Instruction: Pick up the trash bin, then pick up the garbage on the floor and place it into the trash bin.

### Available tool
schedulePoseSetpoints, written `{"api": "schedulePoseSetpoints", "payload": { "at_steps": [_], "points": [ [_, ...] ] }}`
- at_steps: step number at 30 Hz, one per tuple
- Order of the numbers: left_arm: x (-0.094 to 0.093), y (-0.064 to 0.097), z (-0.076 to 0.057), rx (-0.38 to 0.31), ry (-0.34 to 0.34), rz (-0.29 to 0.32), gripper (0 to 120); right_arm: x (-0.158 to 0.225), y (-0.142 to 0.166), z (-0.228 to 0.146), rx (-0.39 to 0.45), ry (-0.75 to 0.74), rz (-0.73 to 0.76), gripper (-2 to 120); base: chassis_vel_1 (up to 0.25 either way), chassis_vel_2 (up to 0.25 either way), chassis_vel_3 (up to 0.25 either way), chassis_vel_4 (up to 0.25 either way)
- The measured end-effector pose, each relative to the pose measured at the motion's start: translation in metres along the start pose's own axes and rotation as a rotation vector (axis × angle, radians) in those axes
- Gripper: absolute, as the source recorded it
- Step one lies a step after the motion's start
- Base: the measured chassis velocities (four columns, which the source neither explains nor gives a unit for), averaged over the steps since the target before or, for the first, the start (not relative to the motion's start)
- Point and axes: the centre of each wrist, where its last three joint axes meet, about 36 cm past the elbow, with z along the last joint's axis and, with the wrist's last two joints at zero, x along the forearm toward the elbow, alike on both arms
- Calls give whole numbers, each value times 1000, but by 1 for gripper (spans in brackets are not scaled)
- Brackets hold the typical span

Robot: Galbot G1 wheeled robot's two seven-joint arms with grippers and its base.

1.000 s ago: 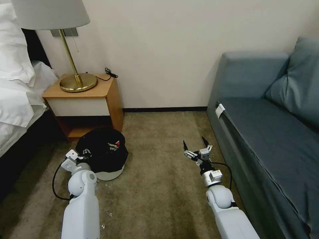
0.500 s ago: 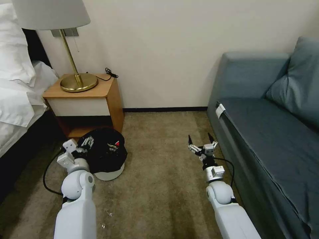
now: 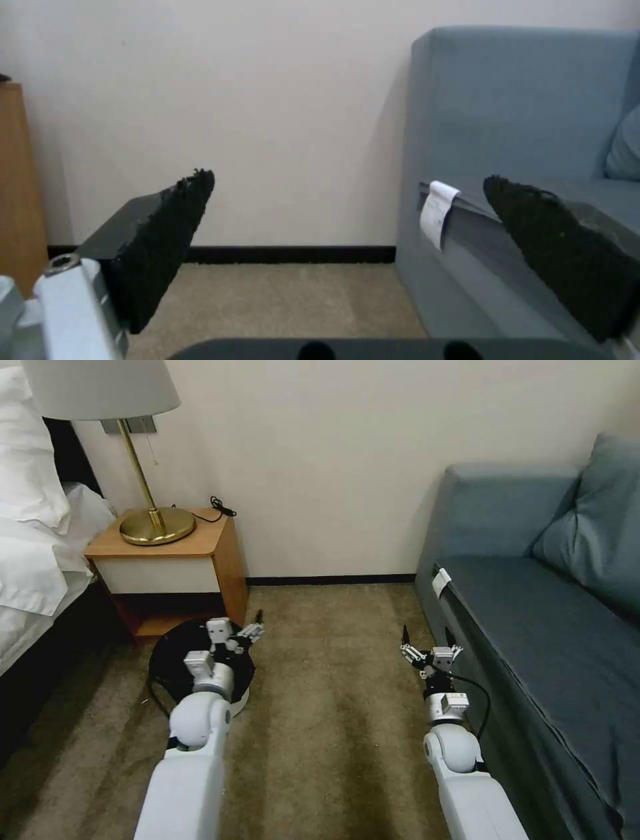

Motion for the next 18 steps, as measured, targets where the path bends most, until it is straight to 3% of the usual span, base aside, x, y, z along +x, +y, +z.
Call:
{"api": "schedulePoseSetpoints", "payload": {
  "at_steps": [4,10,18],
  "points": [
    [2,4,2,-16,11,7,97,-5,-1,-4,14,-16,-17,100,0,0,0,0],
    [13,26,10,-48,52,0,96,-22,1,-19,21,-63,-37,100,0,0,0,0],
    [15,34,22,-36,72,-38,96,-19,6,-11,28,-48,-52,100,0,0,0,0]
  ]
}}
